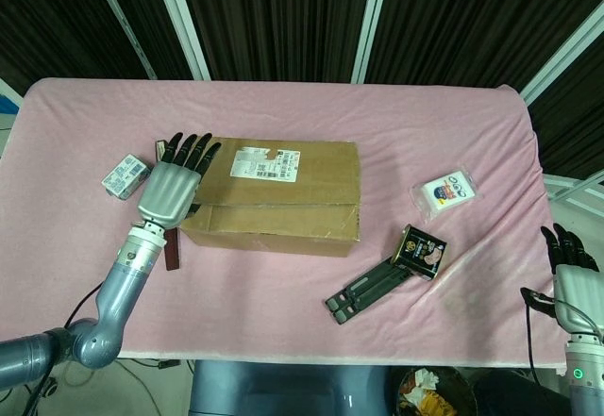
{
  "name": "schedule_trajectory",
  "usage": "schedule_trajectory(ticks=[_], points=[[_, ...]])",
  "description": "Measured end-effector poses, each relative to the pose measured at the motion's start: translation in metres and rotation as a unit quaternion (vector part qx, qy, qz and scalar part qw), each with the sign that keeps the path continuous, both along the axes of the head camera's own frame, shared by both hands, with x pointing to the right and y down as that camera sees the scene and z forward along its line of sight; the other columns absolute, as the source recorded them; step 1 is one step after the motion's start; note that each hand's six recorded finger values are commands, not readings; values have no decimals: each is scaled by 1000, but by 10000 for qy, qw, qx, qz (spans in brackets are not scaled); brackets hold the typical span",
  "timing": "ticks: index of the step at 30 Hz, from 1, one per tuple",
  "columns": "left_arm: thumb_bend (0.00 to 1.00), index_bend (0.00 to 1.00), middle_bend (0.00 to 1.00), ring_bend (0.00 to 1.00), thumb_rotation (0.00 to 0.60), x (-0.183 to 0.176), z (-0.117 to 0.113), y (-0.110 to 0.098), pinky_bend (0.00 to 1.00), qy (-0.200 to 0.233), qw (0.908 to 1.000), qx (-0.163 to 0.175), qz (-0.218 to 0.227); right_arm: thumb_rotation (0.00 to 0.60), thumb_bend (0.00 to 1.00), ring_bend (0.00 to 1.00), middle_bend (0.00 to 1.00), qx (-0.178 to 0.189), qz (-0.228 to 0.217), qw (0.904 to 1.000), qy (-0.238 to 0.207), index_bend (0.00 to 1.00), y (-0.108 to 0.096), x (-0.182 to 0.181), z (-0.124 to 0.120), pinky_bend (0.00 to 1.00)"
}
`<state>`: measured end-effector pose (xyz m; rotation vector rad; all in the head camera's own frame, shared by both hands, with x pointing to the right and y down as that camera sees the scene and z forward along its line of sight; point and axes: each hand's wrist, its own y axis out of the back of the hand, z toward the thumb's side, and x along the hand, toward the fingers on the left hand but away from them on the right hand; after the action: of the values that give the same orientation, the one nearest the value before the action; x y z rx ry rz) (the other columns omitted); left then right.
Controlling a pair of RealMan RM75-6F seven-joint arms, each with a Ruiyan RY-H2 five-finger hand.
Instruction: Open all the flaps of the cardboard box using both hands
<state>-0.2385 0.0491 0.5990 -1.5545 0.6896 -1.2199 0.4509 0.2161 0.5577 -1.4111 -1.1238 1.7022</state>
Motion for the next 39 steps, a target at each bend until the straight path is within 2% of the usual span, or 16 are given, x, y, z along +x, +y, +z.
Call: schedule_trajectory(ticks=[7,15,22,29,33,39], points=[[297,0,0,0,600,12,-22,-32,0,76,9987,502,49,600,250,15,0,-15,65,10000,-45,0,0,1,1,229],[298,0,0,0,600,16,-39,-84,0,-62,9949,1004,-101,600,251,15,0,-58,185,9998,-100,0,-1,2,5,229],[297,0,0,0,600,14,-43,-130,0,-352,9901,1322,-308,600,250,15,0,-69,264,9996,-66,0,-2,4,7,229],[298,0,0,0,600,1,-33,-170,0,-729,9842,1459,-688,600,250,15,0,-68,379,9993,6,0,-2,7,8,229],[297,0,0,0,600,-5,-28,-176,0,-624,9841,1413,-874,600,251,15,0,-91,385,9992,79,0,-2,9,9,229],[249,0,0,0,600,-25,-33,-163,0,-310,9850,1375,-992,600,250,15,0,-150,330,9991,200,0,-3,10,12,229]])
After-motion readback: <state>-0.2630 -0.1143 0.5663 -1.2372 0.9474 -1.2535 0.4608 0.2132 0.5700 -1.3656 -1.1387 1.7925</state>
